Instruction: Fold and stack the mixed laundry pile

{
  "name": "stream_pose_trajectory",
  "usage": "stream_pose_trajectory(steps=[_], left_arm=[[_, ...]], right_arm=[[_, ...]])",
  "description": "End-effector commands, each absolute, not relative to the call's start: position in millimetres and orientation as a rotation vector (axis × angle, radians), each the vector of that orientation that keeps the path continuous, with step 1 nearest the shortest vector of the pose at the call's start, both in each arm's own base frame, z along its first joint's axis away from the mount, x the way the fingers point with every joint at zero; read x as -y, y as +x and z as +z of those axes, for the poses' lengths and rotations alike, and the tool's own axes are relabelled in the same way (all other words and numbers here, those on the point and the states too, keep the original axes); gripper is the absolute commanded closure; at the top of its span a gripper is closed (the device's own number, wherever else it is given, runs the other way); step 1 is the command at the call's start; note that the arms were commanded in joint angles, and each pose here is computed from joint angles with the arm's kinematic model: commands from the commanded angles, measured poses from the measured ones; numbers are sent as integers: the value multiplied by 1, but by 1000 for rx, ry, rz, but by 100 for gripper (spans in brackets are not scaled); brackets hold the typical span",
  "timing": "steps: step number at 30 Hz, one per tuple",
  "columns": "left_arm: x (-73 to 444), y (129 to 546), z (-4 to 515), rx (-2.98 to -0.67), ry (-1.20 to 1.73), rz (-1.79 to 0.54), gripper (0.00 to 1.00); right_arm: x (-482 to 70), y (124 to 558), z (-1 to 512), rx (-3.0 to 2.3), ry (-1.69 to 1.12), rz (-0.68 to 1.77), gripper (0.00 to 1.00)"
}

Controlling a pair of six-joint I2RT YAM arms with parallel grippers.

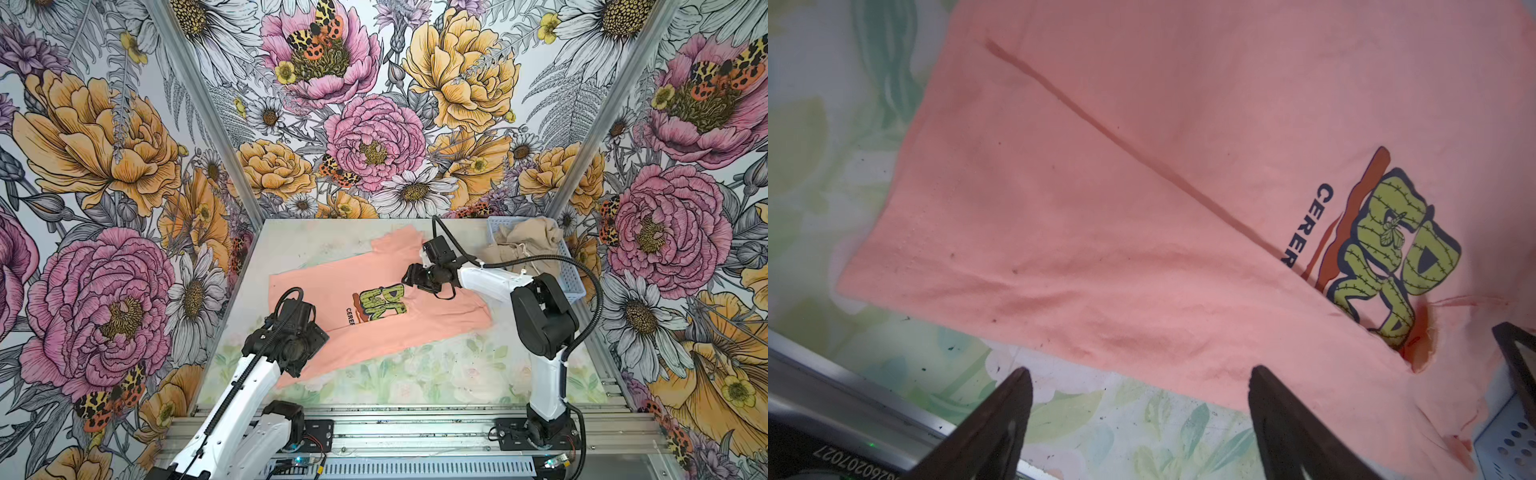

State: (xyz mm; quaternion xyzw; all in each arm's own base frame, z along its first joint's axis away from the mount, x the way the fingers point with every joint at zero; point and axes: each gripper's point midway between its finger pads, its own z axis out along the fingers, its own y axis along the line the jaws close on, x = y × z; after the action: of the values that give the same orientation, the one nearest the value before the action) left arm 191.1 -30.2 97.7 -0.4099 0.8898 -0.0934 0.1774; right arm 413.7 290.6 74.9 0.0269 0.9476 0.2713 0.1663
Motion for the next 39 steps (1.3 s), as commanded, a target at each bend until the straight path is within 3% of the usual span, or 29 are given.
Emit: stream_pose_trajectory(steps=[1,6,12,17,27,39], left_arm=[[31,191,95,-2510,-1151,-270,17],[41,194,86,-2571,-1098,-309,17],[57,199,65,-2721,-928,-289,22],[59,202,47,-2794,-857,-250,24],[59,210,38,-2861,-776,-179,24],[56,214,33,-2881,-756,-126,22]], right_arm=[[-275,413,111,-2617,10,675,34],[-239,387,96,-2704,-42,525,37],[-156,343,80,-2801,-97,251,53],[-126,318,56,-2902,-77,223,60],[-78,252,3,-3119,83,-77,61],[-66,198,7,-3158,330,-79,62]])
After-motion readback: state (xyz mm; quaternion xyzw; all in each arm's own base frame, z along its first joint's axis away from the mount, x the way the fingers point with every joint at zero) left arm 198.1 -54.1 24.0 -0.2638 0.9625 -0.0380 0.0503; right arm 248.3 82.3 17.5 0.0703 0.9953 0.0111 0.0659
